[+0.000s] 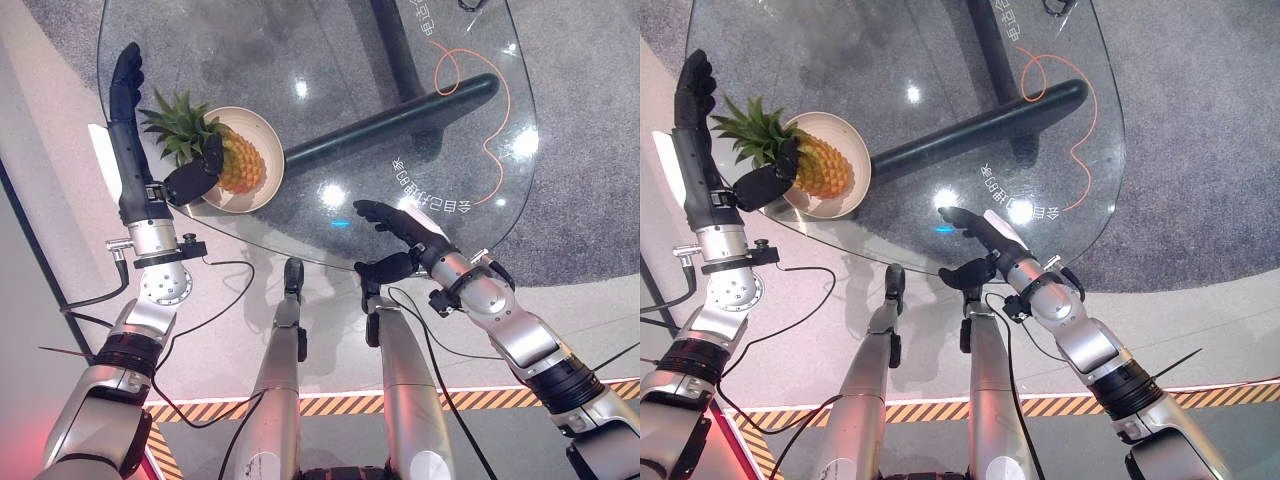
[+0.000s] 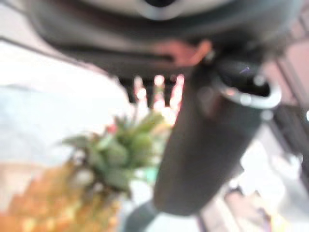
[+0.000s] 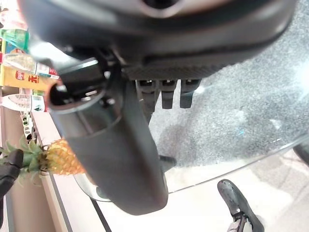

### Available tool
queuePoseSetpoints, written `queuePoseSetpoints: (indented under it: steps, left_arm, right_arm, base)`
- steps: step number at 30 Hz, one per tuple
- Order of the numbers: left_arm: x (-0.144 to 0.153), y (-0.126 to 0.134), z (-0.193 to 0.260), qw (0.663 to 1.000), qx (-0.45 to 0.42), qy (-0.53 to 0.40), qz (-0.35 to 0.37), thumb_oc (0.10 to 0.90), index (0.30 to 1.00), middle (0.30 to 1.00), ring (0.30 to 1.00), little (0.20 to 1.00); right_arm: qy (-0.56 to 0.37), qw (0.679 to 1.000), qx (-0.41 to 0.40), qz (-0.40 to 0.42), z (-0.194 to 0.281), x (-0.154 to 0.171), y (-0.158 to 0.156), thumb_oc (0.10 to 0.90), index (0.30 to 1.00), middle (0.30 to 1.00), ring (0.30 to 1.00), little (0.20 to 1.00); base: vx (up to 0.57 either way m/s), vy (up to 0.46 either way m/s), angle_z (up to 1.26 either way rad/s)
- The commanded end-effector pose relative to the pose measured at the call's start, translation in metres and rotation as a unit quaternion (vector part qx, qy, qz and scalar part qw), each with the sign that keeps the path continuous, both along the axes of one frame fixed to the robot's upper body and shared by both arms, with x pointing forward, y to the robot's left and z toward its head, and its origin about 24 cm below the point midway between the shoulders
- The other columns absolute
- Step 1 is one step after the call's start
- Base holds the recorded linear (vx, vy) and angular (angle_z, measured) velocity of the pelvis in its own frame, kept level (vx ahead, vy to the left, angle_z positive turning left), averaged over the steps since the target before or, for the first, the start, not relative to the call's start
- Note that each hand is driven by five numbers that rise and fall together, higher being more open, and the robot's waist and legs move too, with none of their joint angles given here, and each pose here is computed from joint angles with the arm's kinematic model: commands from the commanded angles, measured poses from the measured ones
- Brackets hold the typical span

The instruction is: Pick up the fruit to the plate

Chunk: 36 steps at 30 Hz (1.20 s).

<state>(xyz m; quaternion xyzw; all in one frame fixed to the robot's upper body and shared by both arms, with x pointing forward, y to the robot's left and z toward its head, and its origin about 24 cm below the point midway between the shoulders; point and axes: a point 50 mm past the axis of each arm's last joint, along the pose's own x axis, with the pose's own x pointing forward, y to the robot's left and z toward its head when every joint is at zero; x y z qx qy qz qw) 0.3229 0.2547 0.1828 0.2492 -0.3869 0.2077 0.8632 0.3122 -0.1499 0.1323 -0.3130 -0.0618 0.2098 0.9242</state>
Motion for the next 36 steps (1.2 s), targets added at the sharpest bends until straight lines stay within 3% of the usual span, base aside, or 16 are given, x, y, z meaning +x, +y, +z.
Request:
queuePoseSetpoints:
  steps: [1,28,36]
  left_arm:
    - [-0.009,0.011,0.045,0.994,0.004,-0.104,0.027,0.8,0.9,0.9,0.9,0.9]
    - [-0.012,0.013,0.043,0.994,0.094,-0.052,0.024,0.8,0.9,0.9,0.9,0.9]
    - [-0.013,-0.001,0.041,0.989,0.14,-0.05,0.0,0.8,0.9,0.9,0.9,0.9]
  right_arm:
    - [-0.045,0.997,0.039,0.05,0.021,-0.013,0.011,0.8,0.9,0.9,0.9,0.9]
    - [-0.047,0.997,0.051,0.045,0.019,-0.018,0.003,0.8,0.9,0.9,0.9,0.9]
    - [-0.051,0.996,0.054,0.04,0.02,-0.019,0.001,0.8,0.9,0.9,0.9,0.9]
  base:
    - [0.0,0.0,0.0]
    - [-0.01,-0.022,0.0]
    - [-0.01,-0.019,-0.01]
